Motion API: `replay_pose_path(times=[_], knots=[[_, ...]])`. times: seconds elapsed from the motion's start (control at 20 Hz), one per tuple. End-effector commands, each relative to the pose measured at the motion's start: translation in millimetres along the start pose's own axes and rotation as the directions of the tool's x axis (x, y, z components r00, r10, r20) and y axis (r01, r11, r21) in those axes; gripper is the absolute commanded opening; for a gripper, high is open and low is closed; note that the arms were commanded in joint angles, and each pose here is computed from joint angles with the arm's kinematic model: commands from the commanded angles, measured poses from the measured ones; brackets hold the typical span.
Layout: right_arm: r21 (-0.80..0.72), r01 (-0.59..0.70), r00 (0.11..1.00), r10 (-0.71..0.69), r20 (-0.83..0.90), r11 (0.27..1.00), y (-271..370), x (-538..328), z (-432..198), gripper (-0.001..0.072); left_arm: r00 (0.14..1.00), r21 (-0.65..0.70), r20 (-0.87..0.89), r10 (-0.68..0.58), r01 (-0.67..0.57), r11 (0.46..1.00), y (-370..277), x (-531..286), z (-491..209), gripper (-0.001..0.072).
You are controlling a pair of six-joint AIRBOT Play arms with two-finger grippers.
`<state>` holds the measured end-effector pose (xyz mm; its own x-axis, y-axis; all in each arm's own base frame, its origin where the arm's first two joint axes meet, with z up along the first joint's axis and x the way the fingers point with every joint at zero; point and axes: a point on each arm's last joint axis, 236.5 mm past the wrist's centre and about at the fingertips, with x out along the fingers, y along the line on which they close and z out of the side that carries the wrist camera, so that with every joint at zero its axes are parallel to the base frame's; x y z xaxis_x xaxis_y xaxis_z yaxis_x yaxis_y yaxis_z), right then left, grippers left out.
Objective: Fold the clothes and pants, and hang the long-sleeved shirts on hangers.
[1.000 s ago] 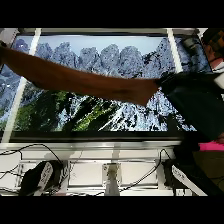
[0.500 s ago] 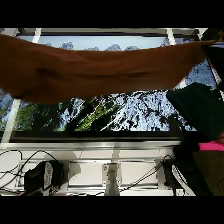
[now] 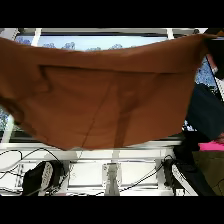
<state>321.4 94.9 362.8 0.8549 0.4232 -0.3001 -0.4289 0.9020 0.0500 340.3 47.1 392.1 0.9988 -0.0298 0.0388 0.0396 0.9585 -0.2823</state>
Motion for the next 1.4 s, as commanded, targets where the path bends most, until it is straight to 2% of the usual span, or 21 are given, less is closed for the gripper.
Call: replay_pose_path(times=[0.0, 0.1, 0.25, 0.45, 0.6, 0.8, 0.85, 0.9, 0.95, 1.0, 1.1, 1.25, 1.3, 1.35], knots=[[0.136, 0.005, 0.975, 0.026, -0.221, 0.991, -38.2, 82.8, -69.7, 0.0016, 0.96, -0.186, -0.272, -0.063, 0.012, 0.982, 35.2, 69.4, -94.3, 0.0016], [0.216, 0.004, 0.94, 0.07, -0.334, 0.976, -54.2, 129.6, -115.2, 0.0016, 0.925, -0.232, -0.374, -0.071, -0.019, 0.973, 55.4, 107.1, -149.5, 0.0017], [0.318, 0.032, 0.905, 0.107, -0.412, 0.948, -77.8, 191.4, -170.0, 0.0016, 0.876, -0.198, -0.474, -0.092, -0.004, 0.98, 65.5, 155.0, -230.3, 0.0017], [0.362, 0.115, 0.901, 0.057, -0.431, 0.925, -113.9, 246.2, -218.2, 0.0016, 0.884, -0.093, -0.468, -0.012, -0.036, 0.995, 76.7, 198.2, -285.0, 0.0017], [0.386, 0.163, 0.928, -0.008, -0.372, 0.908, -136.6, 270.5, -221.7, 0.0016, 0.901, -0.057, -0.429, 0.065, -0.098, 0.994, 85.7, 215.4, -298.2, 0.0017], [0.401, 0.223, 0.966, -0.146, -0.214, 0.889, -170.2, 281.9, -186.8, 0.0025, 0.909, -0.041, -0.407, 0.091, -0.117, 0.992, 85.5, 221.3, -300.3, 0.0018], [0.397, 0.237, 0.967, -0.176, -0.184, 0.887, -177.5, 282.2, -179.8, 0.0153, 0.909, -0.037, -0.407, 0.092, -0.117, 0.992, 85.7, 221.2, -300.7, 0.007], [0.393, 0.247, 0.967, -0.197, -0.164, 0.886, -182.3, 282.1, -175.1, 0.0413, 0.909, -0.037, -0.408, 0.091, -0.116, 0.993, 85.6, 221.2, -300.8, 0.0321], [0.387, 0.256, 0.965, -0.213, -0.151, 0.886, -186.1, 281.8, -171.9, 0.0657, 0.909, -0.038, -0.407, 0.091, -0.116, 0.992, 85.6, 221.2, -300.5, 0.0653], [0.381, 0.26, 0.965, -0.221, -0.144, 0.887, -188.0, 281.3, -169.9, 0.0699, 0.909, -0.038, -0.405, 0.093, -0.118, 0.992, 86.6, 220.9, -299.1, 0.0702], [0.349, 0.269, 0.961, -0.228, -0.154, 0.898, -189.8, 278.1, -170.2, 0.0689, 0.912, -0.04, -0.4, 0.087, -0.113, 0.993, 85.8, 219.0, -292.7, 0.0705], [0.196, 0.301, 0.937, -0.252, -0.24, 0.933, -198.7, 260.2, -182.7, 0.0683, 0.905, -0.057, -0.424, 0.029, -0.058, 0.997, 77.2, 205.3, -277.0, 0.0698], [0.148, 0.316, 0.921, -0.266, -0.286, 0.937, -206.4, 248.7, -190.1, 0.0667, 0.896, -0.067, -0.445, -0.003, -0.03, 0.997, 74.4, 196.4, -271.3, 0.0694], [0.117, 0.331, 0.902, -0.278, -0.331, 0.936, -215.1, 236.0, -198.3, 0.0588, 0.874, -0.066, -0.485, -0.039, 0.008, 0.998, 71.7, 183.7, -269.9, 0.0694]])
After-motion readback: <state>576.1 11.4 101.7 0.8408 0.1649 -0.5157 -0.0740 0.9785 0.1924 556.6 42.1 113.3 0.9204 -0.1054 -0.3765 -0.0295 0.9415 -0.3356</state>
